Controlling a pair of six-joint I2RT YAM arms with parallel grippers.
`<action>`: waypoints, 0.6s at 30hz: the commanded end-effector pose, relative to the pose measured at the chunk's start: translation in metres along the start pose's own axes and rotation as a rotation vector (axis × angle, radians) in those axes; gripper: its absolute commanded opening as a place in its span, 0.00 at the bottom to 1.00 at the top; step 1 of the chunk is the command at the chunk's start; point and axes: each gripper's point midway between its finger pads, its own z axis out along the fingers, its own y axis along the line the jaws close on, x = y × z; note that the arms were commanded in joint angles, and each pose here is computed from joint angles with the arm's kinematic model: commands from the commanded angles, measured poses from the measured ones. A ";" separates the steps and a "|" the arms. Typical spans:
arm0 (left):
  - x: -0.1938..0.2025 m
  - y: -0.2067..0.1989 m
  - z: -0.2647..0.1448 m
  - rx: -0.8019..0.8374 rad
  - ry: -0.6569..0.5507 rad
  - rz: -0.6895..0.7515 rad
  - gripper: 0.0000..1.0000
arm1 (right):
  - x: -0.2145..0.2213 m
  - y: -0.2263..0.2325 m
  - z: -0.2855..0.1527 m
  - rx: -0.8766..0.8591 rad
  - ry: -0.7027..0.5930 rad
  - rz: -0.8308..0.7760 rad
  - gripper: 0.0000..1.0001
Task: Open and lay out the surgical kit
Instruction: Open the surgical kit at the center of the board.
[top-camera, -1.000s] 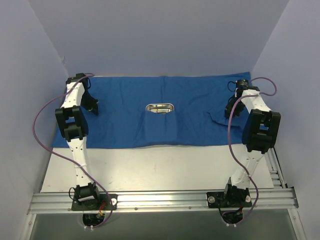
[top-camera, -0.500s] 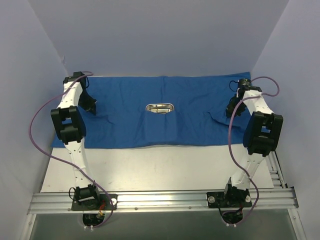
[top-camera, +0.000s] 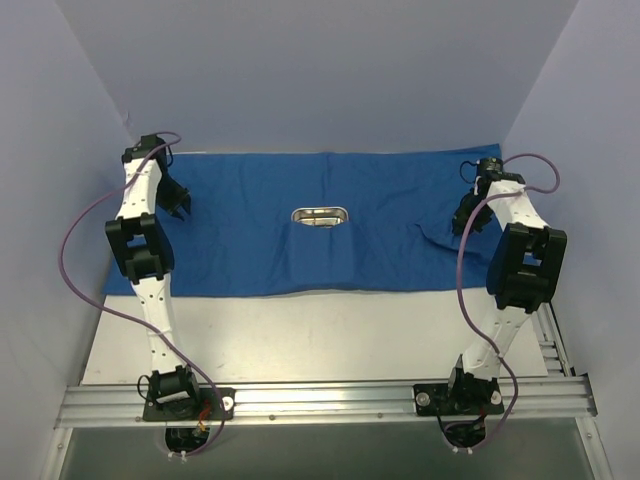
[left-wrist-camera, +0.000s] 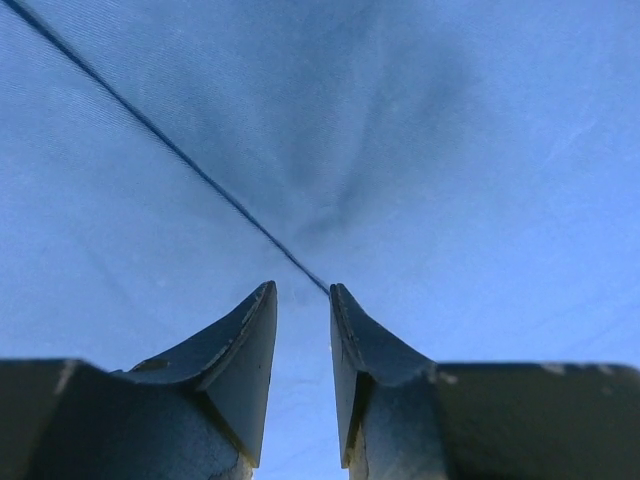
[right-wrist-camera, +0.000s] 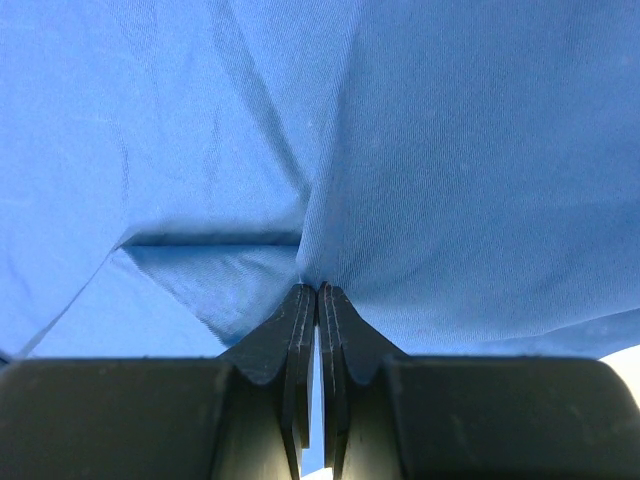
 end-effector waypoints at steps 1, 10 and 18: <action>0.002 0.003 0.002 -0.013 0.023 -0.007 0.37 | -0.004 0.000 -0.019 -0.006 -0.014 0.001 0.00; 0.009 0.012 0.009 -0.062 0.044 -0.008 0.37 | -0.003 0.000 -0.018 -0.007 -0.015 0.002 0.00; 0.010 0.009 0.020 -0.062 0.050 -0.014 0.39 | 0.000 -0.002 -0.017 -0.007 -0.010 0.004 0.00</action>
